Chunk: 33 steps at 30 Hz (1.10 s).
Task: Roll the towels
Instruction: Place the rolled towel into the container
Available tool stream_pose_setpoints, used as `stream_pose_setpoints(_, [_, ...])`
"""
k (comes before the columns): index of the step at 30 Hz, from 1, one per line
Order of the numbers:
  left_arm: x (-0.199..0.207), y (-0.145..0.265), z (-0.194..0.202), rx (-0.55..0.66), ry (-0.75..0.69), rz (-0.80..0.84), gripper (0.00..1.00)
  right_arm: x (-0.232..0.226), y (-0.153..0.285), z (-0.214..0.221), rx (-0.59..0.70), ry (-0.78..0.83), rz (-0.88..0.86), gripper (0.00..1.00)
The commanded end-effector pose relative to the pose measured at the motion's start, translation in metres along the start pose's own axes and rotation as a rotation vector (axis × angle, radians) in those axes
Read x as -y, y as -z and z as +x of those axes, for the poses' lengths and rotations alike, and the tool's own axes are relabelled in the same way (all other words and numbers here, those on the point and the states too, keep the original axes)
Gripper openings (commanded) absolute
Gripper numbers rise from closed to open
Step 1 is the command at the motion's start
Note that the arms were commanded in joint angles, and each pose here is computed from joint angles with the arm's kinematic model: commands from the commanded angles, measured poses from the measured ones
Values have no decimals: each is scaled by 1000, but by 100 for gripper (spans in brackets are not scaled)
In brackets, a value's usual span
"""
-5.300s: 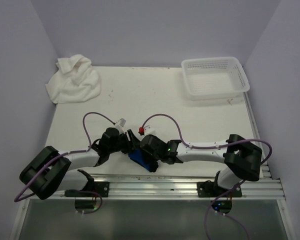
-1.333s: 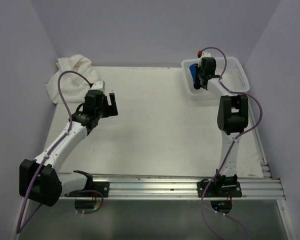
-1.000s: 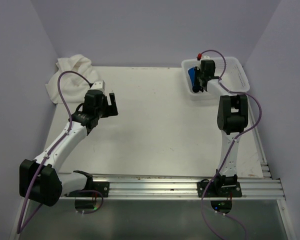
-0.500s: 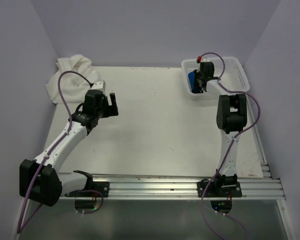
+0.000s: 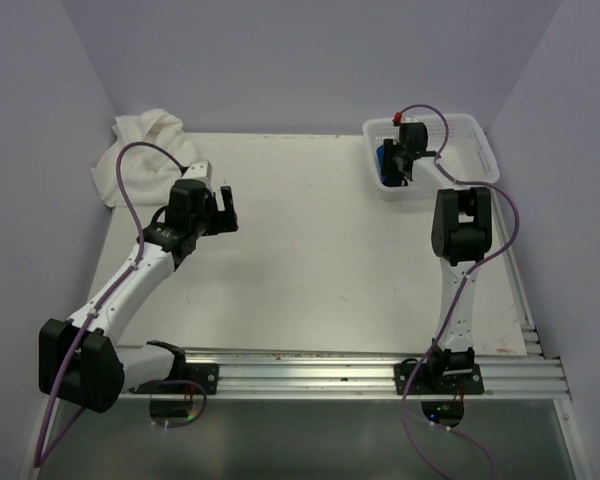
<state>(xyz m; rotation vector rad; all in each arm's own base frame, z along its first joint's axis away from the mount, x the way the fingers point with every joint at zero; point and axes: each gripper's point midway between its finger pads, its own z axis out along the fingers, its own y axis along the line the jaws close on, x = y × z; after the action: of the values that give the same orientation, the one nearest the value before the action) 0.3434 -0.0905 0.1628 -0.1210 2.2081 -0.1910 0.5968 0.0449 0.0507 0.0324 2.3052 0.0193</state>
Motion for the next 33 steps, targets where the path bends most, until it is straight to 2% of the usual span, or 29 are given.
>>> stream_pose_setpoints(1, [1, 4, -15, 53, -13, 19, 89, -1, 5, -9, 0, 4, 5, 51])
stream_pose_setpoints(5, [2, 4, -15, 55, -14, 23, 90, 0, 8, -16, 8, 5, 7, 58])
stream_pose_setpoints(14, [1, 5, -15, 59, -20, 21, 92, 2, 20, -33, 35, 3, 20, 65])
stream_pose_setpoints(22, [1, 6, -16, 63, -24, 20, 99, 10, 34, -47, 70, 9, 67, 67])
stream_pose_setpoints(33, [0, 8, -18, 69, -26, 16, 100, 22, 59, -69, 171, -27, 131, 69])
